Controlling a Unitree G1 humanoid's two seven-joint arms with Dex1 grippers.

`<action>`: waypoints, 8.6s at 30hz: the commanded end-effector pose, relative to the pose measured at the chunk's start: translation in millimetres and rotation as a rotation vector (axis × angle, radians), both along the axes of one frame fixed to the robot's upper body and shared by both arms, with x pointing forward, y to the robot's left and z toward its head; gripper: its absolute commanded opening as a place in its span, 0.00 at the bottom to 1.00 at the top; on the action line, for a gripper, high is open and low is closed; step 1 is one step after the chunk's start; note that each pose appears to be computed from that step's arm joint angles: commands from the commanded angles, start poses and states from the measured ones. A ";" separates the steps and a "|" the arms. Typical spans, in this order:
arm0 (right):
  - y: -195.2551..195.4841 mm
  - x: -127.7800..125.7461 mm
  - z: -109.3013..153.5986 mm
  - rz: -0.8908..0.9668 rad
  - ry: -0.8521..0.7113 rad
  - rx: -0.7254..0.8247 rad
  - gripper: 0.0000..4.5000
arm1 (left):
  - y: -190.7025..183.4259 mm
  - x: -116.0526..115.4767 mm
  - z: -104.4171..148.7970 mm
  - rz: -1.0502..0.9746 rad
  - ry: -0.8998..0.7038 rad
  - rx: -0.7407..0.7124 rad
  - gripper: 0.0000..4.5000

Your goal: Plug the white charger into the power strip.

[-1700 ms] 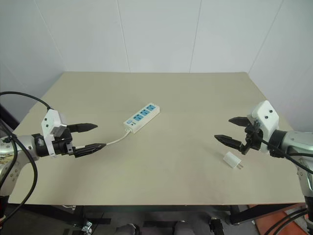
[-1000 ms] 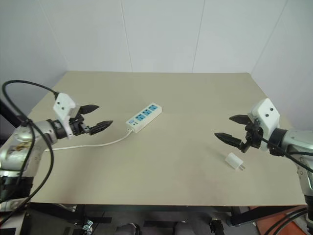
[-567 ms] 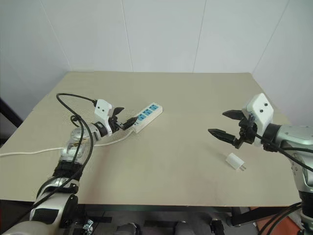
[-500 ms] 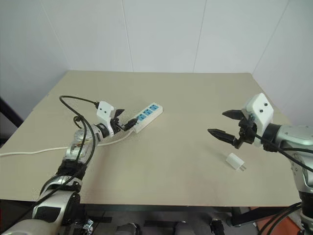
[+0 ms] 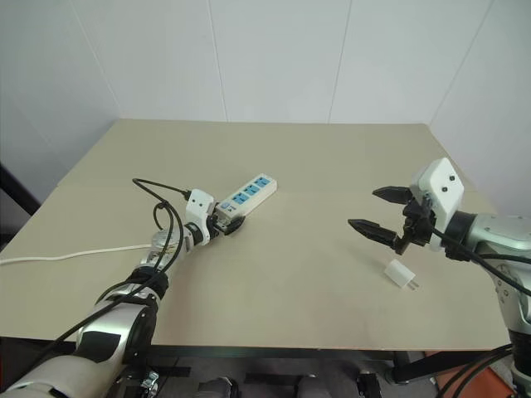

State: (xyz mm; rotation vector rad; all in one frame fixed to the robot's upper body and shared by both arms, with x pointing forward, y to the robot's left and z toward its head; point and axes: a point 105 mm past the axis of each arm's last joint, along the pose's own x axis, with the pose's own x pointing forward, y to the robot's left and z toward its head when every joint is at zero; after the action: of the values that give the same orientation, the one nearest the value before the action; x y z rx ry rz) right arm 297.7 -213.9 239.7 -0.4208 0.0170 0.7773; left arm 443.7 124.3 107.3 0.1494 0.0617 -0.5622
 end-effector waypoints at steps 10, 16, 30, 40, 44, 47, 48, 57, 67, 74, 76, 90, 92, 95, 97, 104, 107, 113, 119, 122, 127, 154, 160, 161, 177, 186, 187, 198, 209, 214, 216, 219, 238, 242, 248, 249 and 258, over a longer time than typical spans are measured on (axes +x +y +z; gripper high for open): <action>4.0 -7.2 15.6 -0.003 -0.068 0.028 1.00 | -10.8 1.6 -6.3 0.004 0.015 0.008 0.99; 2.0 -10.2 17.3 -0.013 -0.068 0.035 1.00 | -19.1 -1.3 -6.7 -0.065 0.042 -0.001 0.86; -1.7 -14.4 16.1 -0.035 -0.065 0.034 1.00 | -21.4 -14.8 2.7 -0.194 -0.022 0.000 0.73; 0.7 -15.9 12.0 -0.024 -0.048 0.037 1.00 | -23.4 -71.5 10.4 -0.465 -0.062 0.028 0.73; 1.0 -16.5 12.3 -0.021 -0.050 0.037 1.00 | -24.6 -85.8 12.1 -0.524 -0.041 0.053 0.73; 1.1 -16.5 12.8 -0.021 -0.051 0.039 1.00 | -24.2 -92.1 5.4 -0.551 -0.003 0.066 0.73; 1.6 -16.6 12.9 -0.019 -0.052 0.039 1.00 | -24.0 -92.9 2.0 -0.552 0.009 0.072 0.73; 4.5 -17.4 13.9 -0.010 -0.053 0.046 1.00 | -23.8 -96.8 -18.7 -0.566 0.069 0.115 0.99; 5.0 -18.8 12.7 -0.009 -0.044 0.046 1.00 | -17.4 -95.1 2.9 -0.557 -0.022 0.012 0.99; 5.5 -19.2 13.6 -0.008 -0.047 0.052 1.00 | -10.2 -89.5 7.3 -0.573 -0.030 -0.026 0.99; 5.6 -19.4 14.9 -0.007 -0.049 0.052 1.00 | -14.0 -88.1 2.0 -0.594 -0.019 -0.021 0.99; 8.2 -26.8 19.7 0.001 -0.053 0.051 1.00 | -41.2 -78.5 -24.2 -0.636 0.015 0.018 0.99; 9.0 -27.6 19.8 0.003 -0.053 0.052 1.00 | -41.9 -77.8 -26.9 -0.632 0.019 0.020 0.99; 9.7 -28.3 20.2 0.004 -0.056 0.053 1.00 | -43.3 -77.8 -31.0 -0.631 0.032 0.024 0.99; 10.8 -28.8 21.6 0.008 -0.060 0.052 1.00 | -43.6 -79.7 -38.5 -0.638 0.048 0.066 0.99; 13.7 -30.7 25.8 0.023 -0.073 0.047 1.00 | -41.7 -80.4 -48.9 -0.629 0.083 0.111 0.73; 14.7 -31.0 27.0 0.028 -0.075 0.047 1.00 | -42.0 -79.7 -48.4 -0.622 0.084 0.095 0.73; 9.9 -28.4 26.8 0.007 -0.067 0.053 1.00 | -45.6 -80.9 -42.1 -0.650 0.068 0.066 0.73; -8.2 -16.3 22.4 -0.066 0.006 0.025 1.00 | -54.0 -89.8 -30.7 -0.773 0.038 0.077 0.73; -14.9 -9.5 22.9 -0.093 0.049 0.002 1.00 | -58.4 -96.6 -24.3 -0.855 0.020 0.091 0.73; -20.9 0.3 20.4 -0.113 0.092 -0.055 1.00 | -65.0 -105.7 -22.9 -0.951 -0.004 0.146 0.73; -54.8 34.8 -46.1 -0.385 0.865 -0.441 1.00 | -71.5 -120.5 -39.3 -1.007 0.025 0.179 0.73; -52.5 35.0 -65.3 -0.362 0.913 -0.484 1.00 | -71.2 -121.1 -39.2 -0.994 0.028 0.170 0.73; -52.7 34.8 -67.1 -0.360 0.917 -0.488 1.00 | -71.1 -121.1 -39.1 -0.992 0.028 0.168 0.73; -53.0 35.9 -106.7 -0.357 0.955 -0.527 1.00 | -66.6 -121.4 -38.0 -0.975 0.033 0.174 0.73; -57.2 36.2 -112.1 -0.370 0.958 -0.531 1.00 | -65.3 -120.8 -37.7 -0.969 0.040 0.173 0.73; -57.6 35.7 -112.5 -0.368 0.958 -0.534 1.00 | -65.6 -120.9 -37.7 -0.970 0.039 0.173 0.73; -56.4 31.7 -115.1 -0.350 0.966 -0.549 0.49 | -65.4 -118.7 -36.5 -0.963 0.036 0.176 0.73; -40.3 55.8 -82.8 -0.303 0.685 -0.441 0.25 | -62.1 -115.8 -34.5 -0.957 0.032 0.188 0.73; 9.1 67.6 -10.1 -0.029 0.226 -0.066 0.25 | -60.1 -115.0 -32.4 -0.962 0.031 0.191 0.73; 24.0 60.5 10.6 0.069 0.129 0.071 0.25 | -59.2 -114.7 -31.4 -0.964 0.030 0.193 0.73; 51.4 50.9 26.7 0.161 0.023 0.224 0.25 | -57.4 -114.3 -30.3 -0.966 0.030 0.196 0.73; 150.1 17.5 -50.2 0.552 -0.059 0.350 0.25 | -50.1 -110.5 -23.0 -0.964 0.025 0.201 0.73; 150.8 18.7 -65.4 0.572 -0.030 0.327 0.25 | -49.5 -112.8 -23.6 -0.976 0.031 0.198 0.73; 150.9 20.8 -74.4 0.582 -0.033 0.299 0.25 | -48.1 -114.1 -23.9 -0.977 0.030 0.200 0.73; 151.1 21.0 -74.7 0.585 -0.034 0.296 0.25 | -47.9 -114.3 -23.9 -0.977 0.031 0.200 0.73; 149.8 24.9 -77.6 0.583 -0.041 0.281 0.25 | -47.9 -115.3 -23.4 -0.981 0.034 0.196 0.73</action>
State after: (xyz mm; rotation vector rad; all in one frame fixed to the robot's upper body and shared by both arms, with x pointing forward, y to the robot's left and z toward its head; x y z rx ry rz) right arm 322.1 -65.2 147.6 -0.1333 -0.1917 1.3224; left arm 332.5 76.6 85.9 0.3366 0.0598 -1.5114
